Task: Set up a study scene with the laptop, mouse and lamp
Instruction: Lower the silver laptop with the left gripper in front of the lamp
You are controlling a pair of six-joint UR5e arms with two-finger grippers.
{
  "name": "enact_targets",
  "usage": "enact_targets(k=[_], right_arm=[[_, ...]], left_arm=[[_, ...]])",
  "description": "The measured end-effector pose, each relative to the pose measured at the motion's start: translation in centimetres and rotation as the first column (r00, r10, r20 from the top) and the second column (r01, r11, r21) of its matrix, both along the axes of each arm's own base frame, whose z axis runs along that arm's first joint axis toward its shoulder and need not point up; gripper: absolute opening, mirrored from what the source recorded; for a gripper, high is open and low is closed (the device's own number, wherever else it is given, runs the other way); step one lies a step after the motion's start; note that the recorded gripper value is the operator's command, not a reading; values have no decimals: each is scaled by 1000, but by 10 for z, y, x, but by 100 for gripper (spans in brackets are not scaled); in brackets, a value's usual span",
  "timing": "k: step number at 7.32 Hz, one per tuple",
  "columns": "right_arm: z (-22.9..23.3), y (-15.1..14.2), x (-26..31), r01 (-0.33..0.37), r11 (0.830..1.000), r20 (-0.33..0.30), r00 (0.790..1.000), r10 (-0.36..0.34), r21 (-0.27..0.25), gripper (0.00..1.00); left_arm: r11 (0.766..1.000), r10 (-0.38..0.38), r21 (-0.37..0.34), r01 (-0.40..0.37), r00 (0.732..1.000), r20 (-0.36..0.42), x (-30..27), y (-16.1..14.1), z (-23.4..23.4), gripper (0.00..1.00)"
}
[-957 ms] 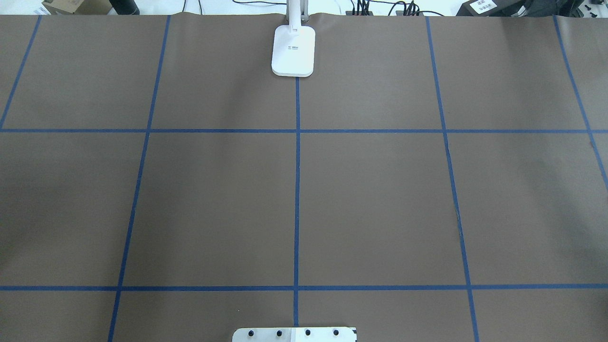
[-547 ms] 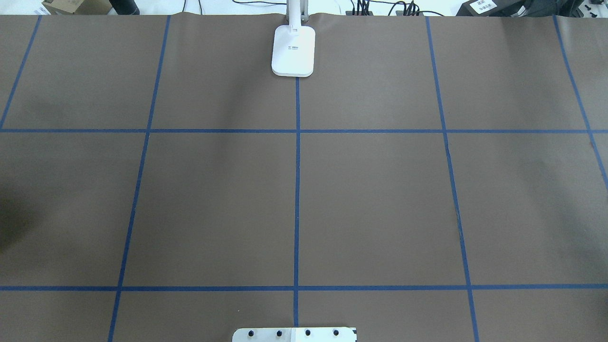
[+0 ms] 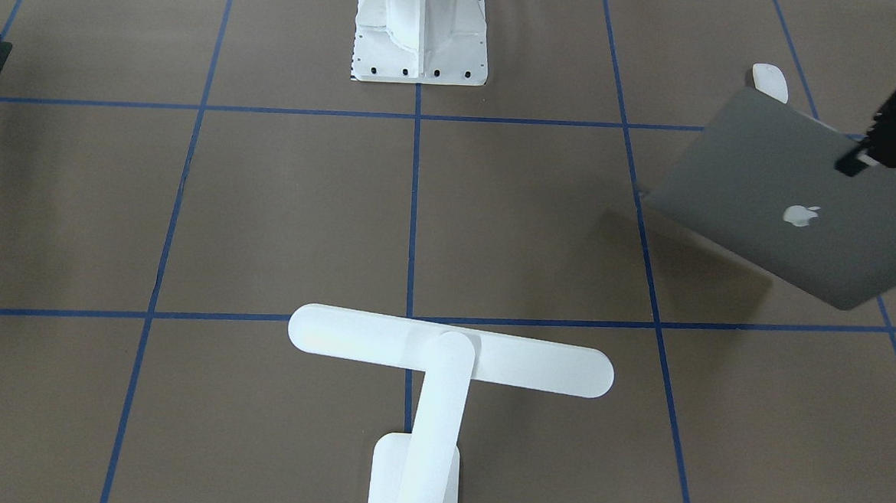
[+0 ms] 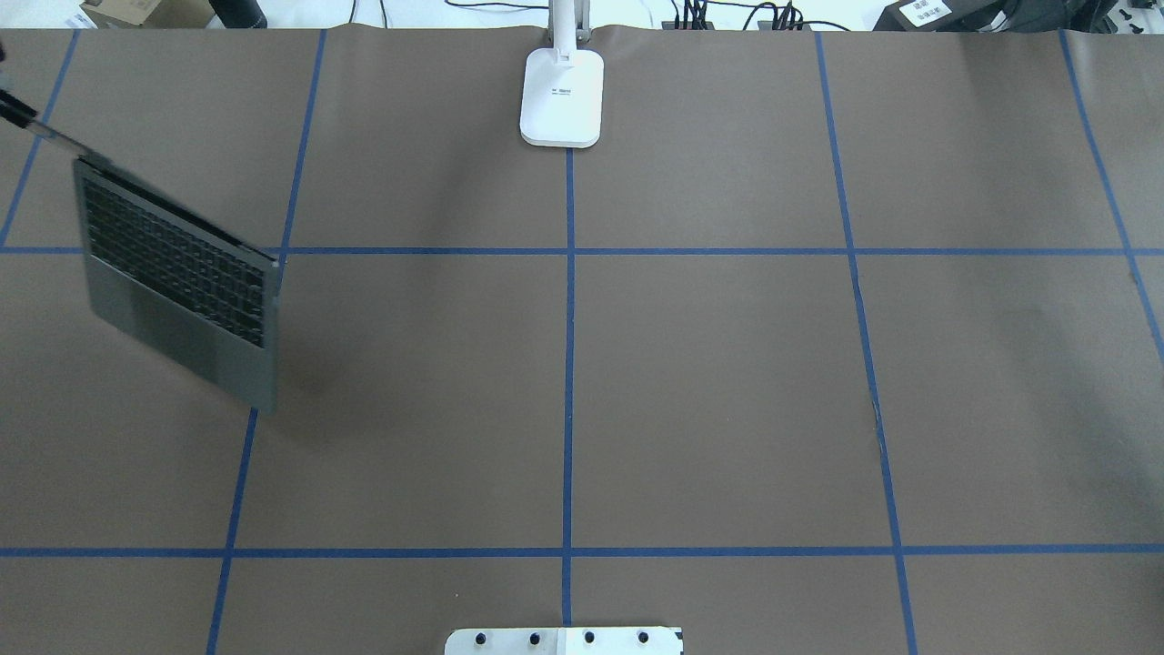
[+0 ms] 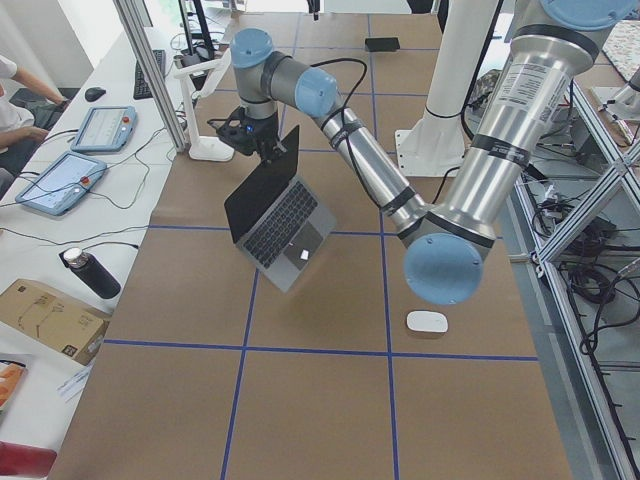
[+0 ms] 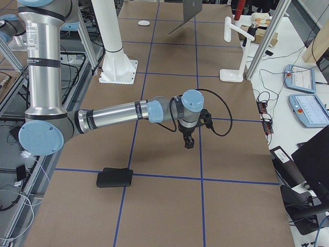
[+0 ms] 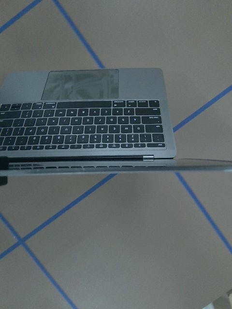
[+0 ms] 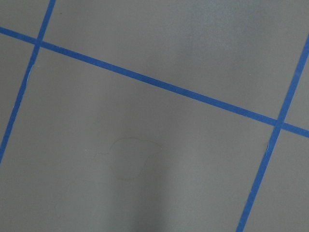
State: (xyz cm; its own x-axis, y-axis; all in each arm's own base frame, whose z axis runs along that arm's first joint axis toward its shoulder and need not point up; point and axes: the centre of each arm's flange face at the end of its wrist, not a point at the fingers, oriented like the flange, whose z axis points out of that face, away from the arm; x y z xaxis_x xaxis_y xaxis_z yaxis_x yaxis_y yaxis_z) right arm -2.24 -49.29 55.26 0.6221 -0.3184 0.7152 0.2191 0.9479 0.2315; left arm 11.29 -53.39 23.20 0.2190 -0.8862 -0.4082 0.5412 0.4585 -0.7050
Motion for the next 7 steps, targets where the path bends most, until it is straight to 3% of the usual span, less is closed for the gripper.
enact_targets(k=[2, 4, 7], right_arm=[[9, -13, -2, 1, 1000, -2, 1000, -1, -19, 100], [15, -17, -3, 1, 1000, -3, 1000, -1, -30, 100], [22, -18, -3, 1, 999, -5, 1000, -2, -41, 100]], left_arm=[[985, -98, -145, 93, 995, -25, 105, 24, -97, 0], [951, -198, -244, 188, 980, -17, 205, 45, -171, 0], [907, -308, -299, 296, 951, 8, 309, 17, -206, 0]])
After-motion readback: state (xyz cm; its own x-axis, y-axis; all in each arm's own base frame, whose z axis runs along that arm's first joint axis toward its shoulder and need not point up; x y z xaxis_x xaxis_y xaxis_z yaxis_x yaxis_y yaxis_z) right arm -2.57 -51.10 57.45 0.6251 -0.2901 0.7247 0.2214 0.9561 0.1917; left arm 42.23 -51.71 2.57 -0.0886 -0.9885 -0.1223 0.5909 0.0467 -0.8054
